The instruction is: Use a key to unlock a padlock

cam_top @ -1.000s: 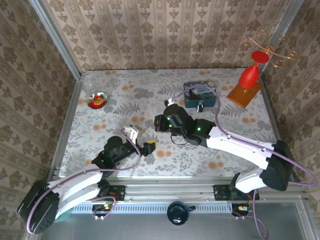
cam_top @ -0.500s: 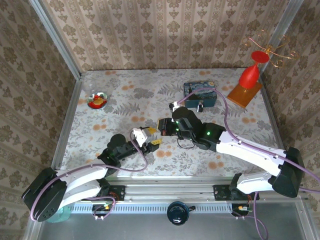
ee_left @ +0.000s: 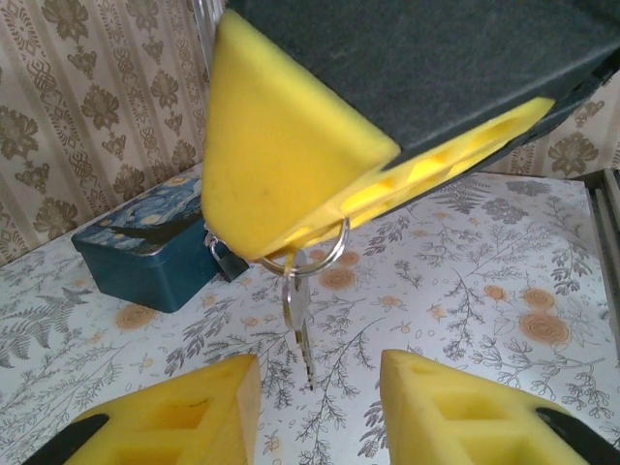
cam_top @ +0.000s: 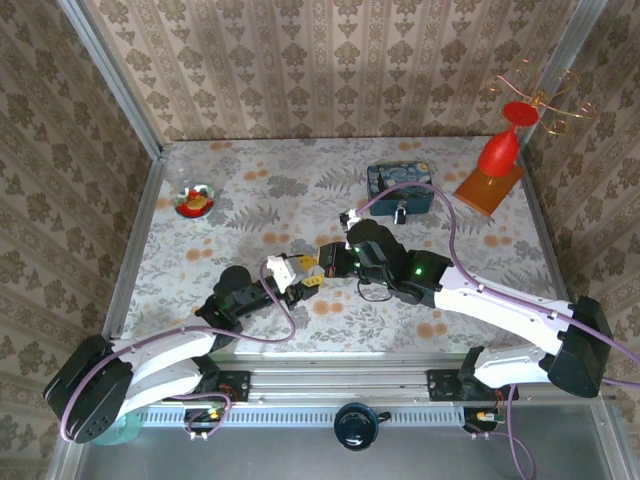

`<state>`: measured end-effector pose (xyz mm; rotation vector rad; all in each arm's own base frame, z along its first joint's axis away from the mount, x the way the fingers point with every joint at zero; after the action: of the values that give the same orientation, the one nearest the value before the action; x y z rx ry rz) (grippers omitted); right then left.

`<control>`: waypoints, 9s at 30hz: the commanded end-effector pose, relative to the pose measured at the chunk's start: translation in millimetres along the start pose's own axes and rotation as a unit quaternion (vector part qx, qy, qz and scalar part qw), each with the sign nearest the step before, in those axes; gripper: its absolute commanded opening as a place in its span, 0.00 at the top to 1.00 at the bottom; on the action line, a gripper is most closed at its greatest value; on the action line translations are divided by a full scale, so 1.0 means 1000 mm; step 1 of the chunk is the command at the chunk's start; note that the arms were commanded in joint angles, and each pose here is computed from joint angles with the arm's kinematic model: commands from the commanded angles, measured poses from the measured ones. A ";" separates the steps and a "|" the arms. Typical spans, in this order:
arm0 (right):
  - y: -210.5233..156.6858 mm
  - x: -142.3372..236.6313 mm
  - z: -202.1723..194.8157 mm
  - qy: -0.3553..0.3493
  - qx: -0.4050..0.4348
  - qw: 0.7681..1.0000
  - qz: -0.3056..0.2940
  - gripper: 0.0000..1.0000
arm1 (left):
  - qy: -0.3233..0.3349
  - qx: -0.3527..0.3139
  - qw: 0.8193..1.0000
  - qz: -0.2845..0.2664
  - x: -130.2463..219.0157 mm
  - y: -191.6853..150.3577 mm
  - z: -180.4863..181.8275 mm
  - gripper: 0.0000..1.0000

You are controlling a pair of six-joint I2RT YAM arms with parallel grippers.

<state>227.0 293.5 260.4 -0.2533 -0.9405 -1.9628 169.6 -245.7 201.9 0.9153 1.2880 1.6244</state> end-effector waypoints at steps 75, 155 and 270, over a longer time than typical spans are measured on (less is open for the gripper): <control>0.012 0.052 -0.082 0.006 -0.166 0.980 -0.109 0.57 | -0.052 -0.316 0.928 0.193 -0.058 -0.016 0.023 1.00; 0.034 0.047 -0.062 0.205 -0.155 0.946 -0.199 1.00 | 0.030 0.421 0.903 -0.076 -0.030 0.098 0.064 0.37; 0.024 0.050 -0.038 0.270 -0.124 0.936 -0.188 0.76 | 0.000 0.534 0.845 -0.024 -0.078 0.080 0.031 1.00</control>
<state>225.4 227.6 254.6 0.2836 -0.4331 -2.3232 215.1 -314.0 279.4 1.4913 2.2472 0.7853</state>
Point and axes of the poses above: each hand's point on the last joint's axis, 136 mm out from that joint toward the fingers, its own x axis back along the fingers, its own z axis along the line the jaws close on, y = z × x, the point moved 4 cm from there along x, back along the fingers, and after that the axes turned 6 degrees about -x, right-handed, at the moved point
